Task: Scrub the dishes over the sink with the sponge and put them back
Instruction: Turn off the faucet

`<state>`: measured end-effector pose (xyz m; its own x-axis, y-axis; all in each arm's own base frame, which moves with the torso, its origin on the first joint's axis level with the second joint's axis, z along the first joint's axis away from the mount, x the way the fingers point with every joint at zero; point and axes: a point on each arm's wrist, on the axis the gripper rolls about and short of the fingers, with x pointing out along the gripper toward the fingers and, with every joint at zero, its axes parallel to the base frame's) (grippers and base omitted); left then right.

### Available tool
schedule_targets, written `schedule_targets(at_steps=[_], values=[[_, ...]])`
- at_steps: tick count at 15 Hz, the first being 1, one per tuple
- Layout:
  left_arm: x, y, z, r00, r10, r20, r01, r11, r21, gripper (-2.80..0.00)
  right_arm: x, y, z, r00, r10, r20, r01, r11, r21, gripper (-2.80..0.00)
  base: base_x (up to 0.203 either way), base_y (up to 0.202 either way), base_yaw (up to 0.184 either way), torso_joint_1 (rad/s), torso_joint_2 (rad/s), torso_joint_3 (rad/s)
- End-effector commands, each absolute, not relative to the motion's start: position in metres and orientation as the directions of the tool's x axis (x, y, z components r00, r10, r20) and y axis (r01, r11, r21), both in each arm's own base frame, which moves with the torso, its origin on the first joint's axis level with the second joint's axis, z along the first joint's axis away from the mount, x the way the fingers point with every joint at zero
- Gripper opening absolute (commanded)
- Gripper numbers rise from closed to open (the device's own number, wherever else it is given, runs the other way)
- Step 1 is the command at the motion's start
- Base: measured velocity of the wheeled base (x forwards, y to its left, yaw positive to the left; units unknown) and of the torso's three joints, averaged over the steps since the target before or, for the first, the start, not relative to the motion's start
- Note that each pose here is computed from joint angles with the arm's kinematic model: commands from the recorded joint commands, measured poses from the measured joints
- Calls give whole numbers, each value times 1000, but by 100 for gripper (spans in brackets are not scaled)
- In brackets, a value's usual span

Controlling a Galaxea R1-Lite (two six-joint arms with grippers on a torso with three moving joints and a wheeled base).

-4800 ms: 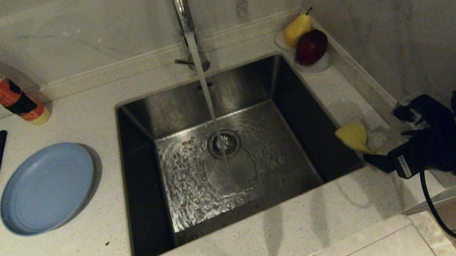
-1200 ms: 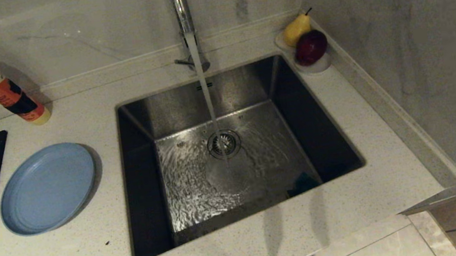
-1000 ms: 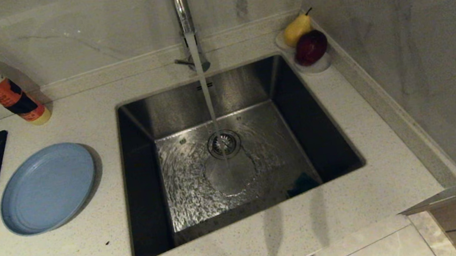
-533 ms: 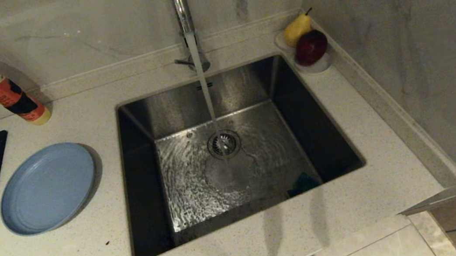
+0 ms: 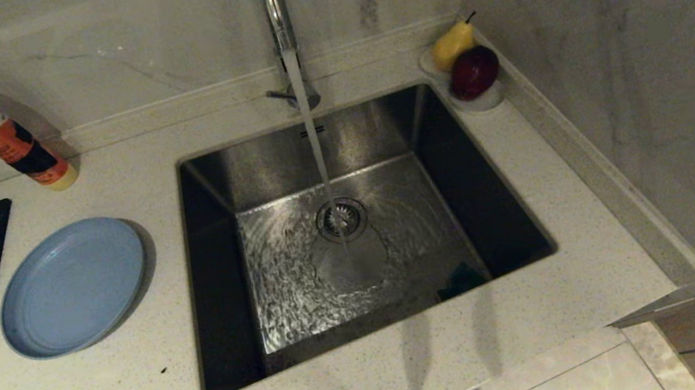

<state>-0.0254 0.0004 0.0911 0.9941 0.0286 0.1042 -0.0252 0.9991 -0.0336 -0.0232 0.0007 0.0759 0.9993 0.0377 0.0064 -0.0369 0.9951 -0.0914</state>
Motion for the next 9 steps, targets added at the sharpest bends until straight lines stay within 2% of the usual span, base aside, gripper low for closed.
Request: schedule_targets(at_steps=[1,2,5,9], values=[[-40,-1,143,976,-26,217,33,999,-28,-280,-23,1,76,999,38,4,-38,995,-92,-280,0,0,0,0,0,0],[-45,-2,174,966,-83,246,89,996,-15,-280,-23,1,76,999,38,4,-38,995,-92,-280,0,0,0,0,0,0],[-11,-5,240,967,-221,130,226,974,-27,-280,-23,1,76,999,38,3,-38,995,-92,-280,0,0,0,0,0,0],[92,-8,293,933,-349,-85,327,924,-199,-280,-23,1,76,999,38,5,-38,995,-92,-280,0,0,0,0,0,0]])
